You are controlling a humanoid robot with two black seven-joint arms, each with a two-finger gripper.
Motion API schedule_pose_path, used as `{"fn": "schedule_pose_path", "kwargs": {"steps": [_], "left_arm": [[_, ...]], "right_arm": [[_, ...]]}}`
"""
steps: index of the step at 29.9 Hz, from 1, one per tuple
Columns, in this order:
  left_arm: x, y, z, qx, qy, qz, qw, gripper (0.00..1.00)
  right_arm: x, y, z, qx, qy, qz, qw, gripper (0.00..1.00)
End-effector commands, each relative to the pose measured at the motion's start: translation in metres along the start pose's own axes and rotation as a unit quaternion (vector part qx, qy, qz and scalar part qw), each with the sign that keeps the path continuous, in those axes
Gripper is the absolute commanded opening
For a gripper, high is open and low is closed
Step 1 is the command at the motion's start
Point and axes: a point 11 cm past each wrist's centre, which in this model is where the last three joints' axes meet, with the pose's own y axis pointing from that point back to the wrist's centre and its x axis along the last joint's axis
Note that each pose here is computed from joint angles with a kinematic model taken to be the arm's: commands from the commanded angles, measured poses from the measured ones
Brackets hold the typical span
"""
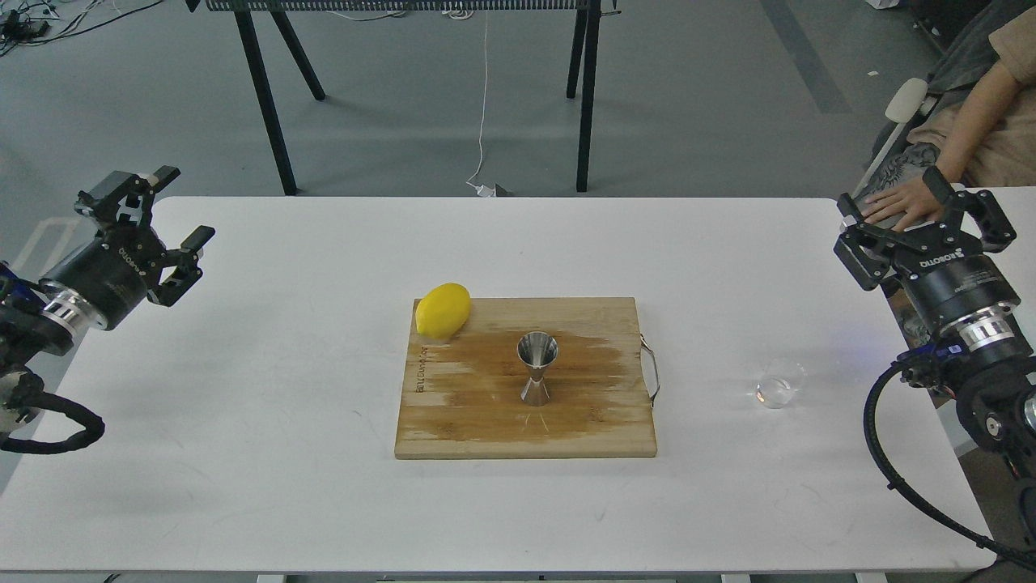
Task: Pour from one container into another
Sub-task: 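Reach the right gripper to the small clear glass and grasp it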
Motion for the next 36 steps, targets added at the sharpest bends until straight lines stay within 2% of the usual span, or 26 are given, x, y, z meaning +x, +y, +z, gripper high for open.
{"fn": "schedule_pose_path", "kwargs": {"steps": [1,3,10,13,23,36], "left_arm": [[-0.007,-0.002,-0.008,0.003,0.008,-0.005,1.0,0.9],[-0.009,-0.003,-0.011,0.005,0.011,-0.007,1.0,0.9],[-0.013,-0.004,-0.016,0.006,0.017,-0.009,1.0,0.9],[-0.013,-0.003,-0.016,0.006,0.017,-0.009,1.0,0.9],[-0.017,0.002,-0.031,0.019,0.025,-0.009,0.999,0.9],[-0.019,0.002,-0.036,0.024,0.028,-0.011,0.999,0.9]], "right_arm": [[-0.007,0.022,-0.006,0.009,-0.033,-0.002,0.999,0.99],[-0.014,0.033,-0.006,0.007,-0.04,-0.006,0.999,0.99],[0.014,0.074,-0.007,0.018,-0.089,0.179,0.98,0.99],[0.029,0.091,-0.005,0.019,-0.097,0.234,0.967,0.99],[0.06,0.119,0.019,-0.015,-0.083,0.318,0.944,0.99],[0.094,0.128,0.056,-0.049,-0.073,0.384,0.919,0.99]]}}
